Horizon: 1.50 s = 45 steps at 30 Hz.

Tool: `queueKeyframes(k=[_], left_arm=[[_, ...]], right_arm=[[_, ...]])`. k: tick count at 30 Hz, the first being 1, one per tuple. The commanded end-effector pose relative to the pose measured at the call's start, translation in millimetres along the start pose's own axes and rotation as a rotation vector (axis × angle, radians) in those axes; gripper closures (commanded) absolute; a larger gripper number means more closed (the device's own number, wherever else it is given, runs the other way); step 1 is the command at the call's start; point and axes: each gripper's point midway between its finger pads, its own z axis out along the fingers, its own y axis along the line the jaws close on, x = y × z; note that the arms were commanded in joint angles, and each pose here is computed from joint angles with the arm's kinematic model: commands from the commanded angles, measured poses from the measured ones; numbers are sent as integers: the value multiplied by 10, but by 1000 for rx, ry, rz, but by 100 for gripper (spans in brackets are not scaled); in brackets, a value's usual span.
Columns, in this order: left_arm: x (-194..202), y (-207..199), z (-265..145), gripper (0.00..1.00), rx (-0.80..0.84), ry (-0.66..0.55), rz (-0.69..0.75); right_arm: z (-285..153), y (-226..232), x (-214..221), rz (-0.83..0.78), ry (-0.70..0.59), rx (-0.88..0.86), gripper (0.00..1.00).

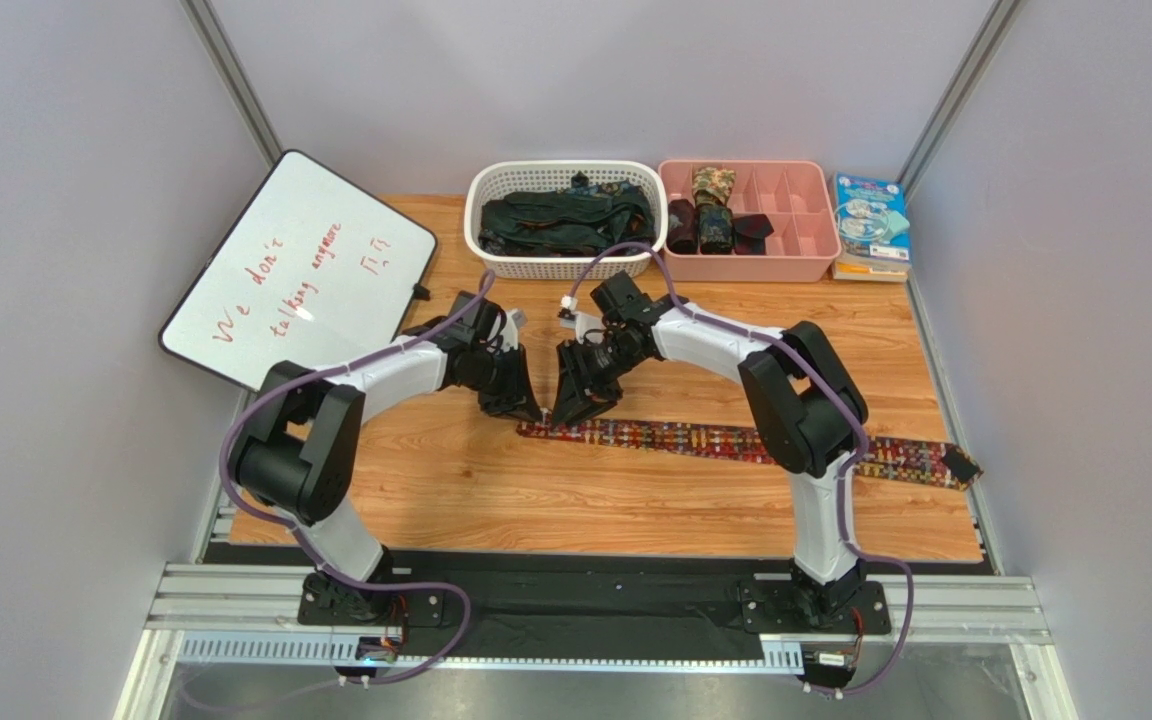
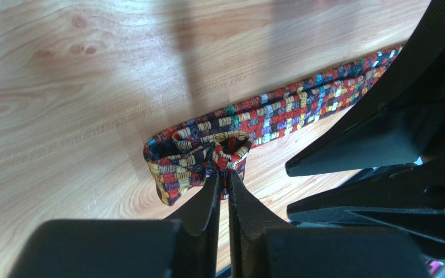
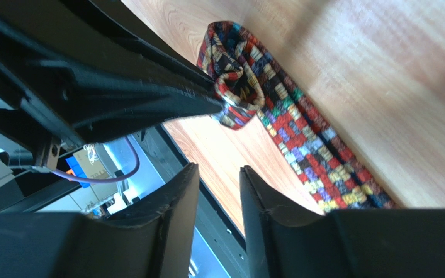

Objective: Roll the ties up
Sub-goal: Roll the tie at the center of the board.

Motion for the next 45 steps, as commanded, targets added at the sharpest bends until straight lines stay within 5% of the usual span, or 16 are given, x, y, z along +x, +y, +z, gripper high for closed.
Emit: queueKeyframes(k=[1,8,12,23,45], left_arm=[[-133,-141,22,80,42,-19,4],[-103,-153,86,57,69,8,-15],[-105,-177,106,54,87,7,-26],[-81,-173,139,79,104,2,-55],[34,21,208,98,30,51,-41]], right_arm=[[65,21,-107,5,-21,-37,59],[86,-60,-144,32,-23,-34,58],[115,-105,-145,44,-22,-28,57],[191,-210,-189,95,-44,1,62],[184,-312,-302,160,-86,74,56]])
